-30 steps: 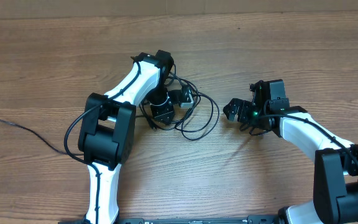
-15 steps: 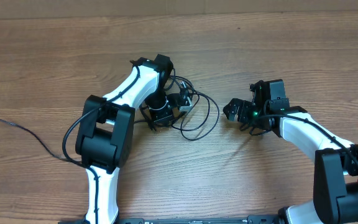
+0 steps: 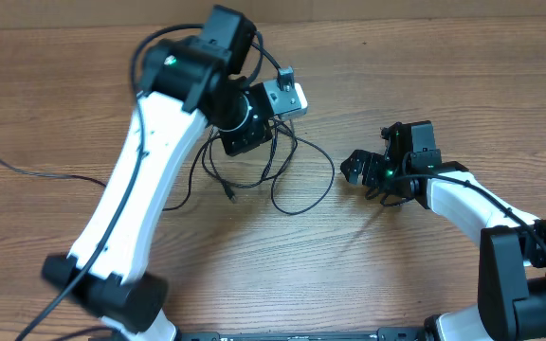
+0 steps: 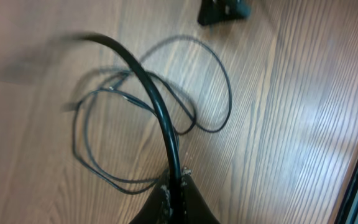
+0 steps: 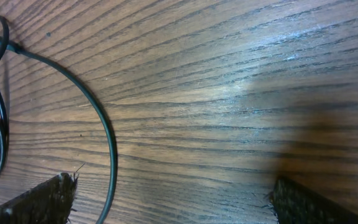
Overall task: Untangle cables
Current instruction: 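Pull that cable out to the left and lay it down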
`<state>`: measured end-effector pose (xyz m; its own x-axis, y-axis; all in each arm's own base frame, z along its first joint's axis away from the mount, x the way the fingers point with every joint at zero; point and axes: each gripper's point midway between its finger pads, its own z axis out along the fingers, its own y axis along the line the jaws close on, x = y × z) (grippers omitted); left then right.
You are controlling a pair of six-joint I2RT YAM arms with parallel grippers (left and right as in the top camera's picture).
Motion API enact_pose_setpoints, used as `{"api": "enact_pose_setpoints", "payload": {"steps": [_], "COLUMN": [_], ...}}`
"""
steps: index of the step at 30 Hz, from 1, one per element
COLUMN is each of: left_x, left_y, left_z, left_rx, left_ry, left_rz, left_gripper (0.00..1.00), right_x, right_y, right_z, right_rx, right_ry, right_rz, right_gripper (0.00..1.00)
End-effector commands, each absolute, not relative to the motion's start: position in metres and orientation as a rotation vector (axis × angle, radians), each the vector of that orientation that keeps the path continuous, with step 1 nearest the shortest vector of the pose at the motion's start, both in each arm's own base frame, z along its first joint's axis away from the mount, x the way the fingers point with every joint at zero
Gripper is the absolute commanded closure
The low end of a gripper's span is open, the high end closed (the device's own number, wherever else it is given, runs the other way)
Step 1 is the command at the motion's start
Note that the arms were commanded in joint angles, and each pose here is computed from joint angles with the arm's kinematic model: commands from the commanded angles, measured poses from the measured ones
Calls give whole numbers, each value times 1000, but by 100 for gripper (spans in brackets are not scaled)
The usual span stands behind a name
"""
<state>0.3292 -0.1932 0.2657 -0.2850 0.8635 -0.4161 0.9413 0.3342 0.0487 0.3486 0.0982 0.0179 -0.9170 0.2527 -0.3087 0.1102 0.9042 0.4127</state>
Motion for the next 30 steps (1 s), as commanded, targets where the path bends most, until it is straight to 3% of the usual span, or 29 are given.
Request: {"api": "enact_pose_setpoints", "payload": {"steps": [1,6,12,14,18,24,30], "left_x": [318,313,345,354,356,328,285], "left_y": [-191,-171,-90,-41,27,136,203], "left_z": [304,324,321,326,329,327,324], "left_rx": [1450,1272,637,275,-153,-763,-1196], "left_ry": [2203,2267,2537,2570,2569,2488,2347], "left_rz": [-317,-238,176,323,375,434,472], "left_gripper": [96,96,96,96,96,96,96], "right_x": [340,340,339,339,338,339,338], "right_y": [88,88,88,88,88,88,88], "right_z": [4,4,3,3,3,3,3], "right_rx": [308,308,305,305,305,305,306], "right_ry": [2749,2749,2755,2755,2756,2756,2759], "right_rz": [502,502,500,500,500,500,499], "right_gripper": [0,0,0,0,0,0,0]}}
